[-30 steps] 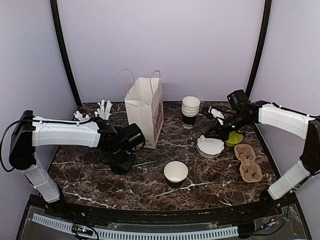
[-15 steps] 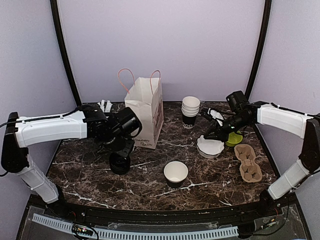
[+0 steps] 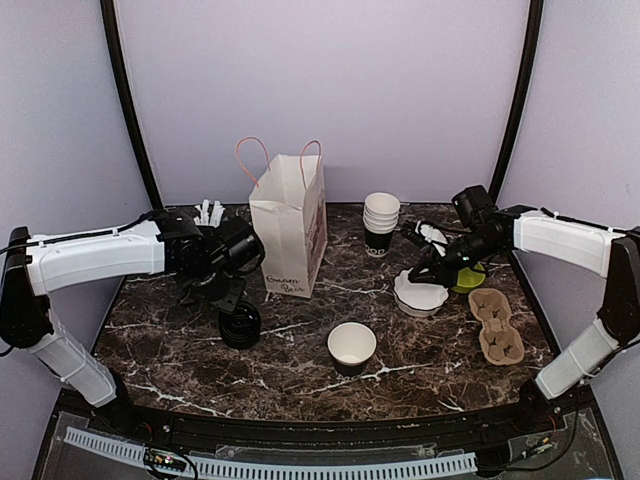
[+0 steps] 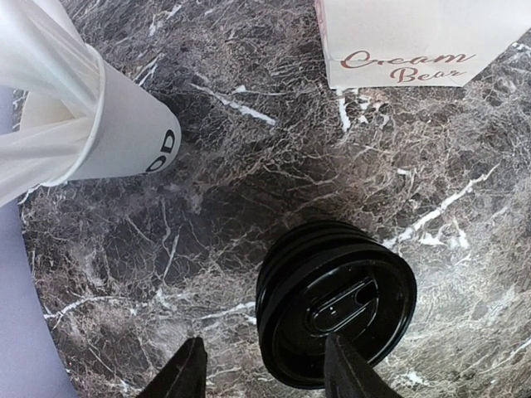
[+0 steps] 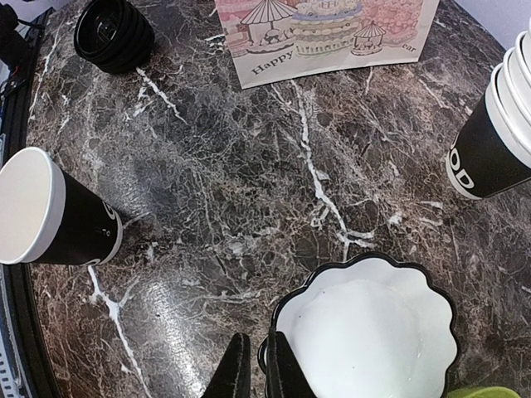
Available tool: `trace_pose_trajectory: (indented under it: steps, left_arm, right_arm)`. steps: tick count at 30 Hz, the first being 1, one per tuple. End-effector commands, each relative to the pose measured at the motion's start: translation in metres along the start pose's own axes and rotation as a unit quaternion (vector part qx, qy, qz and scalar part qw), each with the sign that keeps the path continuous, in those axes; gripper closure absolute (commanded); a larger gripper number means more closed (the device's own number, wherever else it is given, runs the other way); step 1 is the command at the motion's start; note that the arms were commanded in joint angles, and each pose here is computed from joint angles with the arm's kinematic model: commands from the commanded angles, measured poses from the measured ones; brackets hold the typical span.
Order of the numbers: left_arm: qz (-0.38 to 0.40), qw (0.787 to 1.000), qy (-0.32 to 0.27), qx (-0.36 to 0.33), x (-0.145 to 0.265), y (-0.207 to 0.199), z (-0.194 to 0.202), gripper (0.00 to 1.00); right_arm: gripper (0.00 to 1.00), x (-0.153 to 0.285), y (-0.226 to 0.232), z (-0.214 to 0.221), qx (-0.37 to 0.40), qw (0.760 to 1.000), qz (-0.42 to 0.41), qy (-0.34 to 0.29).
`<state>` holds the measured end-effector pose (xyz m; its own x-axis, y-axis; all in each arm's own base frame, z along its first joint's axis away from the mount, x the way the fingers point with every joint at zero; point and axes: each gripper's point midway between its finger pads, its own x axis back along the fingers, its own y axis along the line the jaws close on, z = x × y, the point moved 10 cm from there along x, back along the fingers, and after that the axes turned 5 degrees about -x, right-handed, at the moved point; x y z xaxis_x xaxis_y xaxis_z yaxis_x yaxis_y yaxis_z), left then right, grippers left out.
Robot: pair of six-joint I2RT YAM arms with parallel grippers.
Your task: Pack the takeout coffee
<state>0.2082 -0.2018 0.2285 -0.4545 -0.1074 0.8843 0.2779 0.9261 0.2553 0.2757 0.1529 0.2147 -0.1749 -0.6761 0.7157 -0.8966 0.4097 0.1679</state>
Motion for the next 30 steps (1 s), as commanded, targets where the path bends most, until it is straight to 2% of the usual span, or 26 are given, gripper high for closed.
trace_pose_trajectory:
  steps: [1, 10, 30]
  left_arm:
    - [-0.010, 1.000, 0.024, 0.005, -0.010, 0.007, 0.010, 0.49]
    - [-0.007, 1.000, 0.029, 0.002, -0.019, 0.004, 0.012, 0.51]
    - [-0.017, 0.998, 0.062, -0.017, -0.038, -0.001, 0.016, 0.67]
  right_arm:
    - [0.92, -0.004, -0.001, 0.002, 0.002, 1.000, -0.001, 0.003]
    - [0.92, -0.006, -0.001, 0.003, 0.000, 1.000, -0.001, 0.007]
    - [0.92, -0.009, -0.002, 0.007, 0.002, 1.000, -0.004, 0.015]
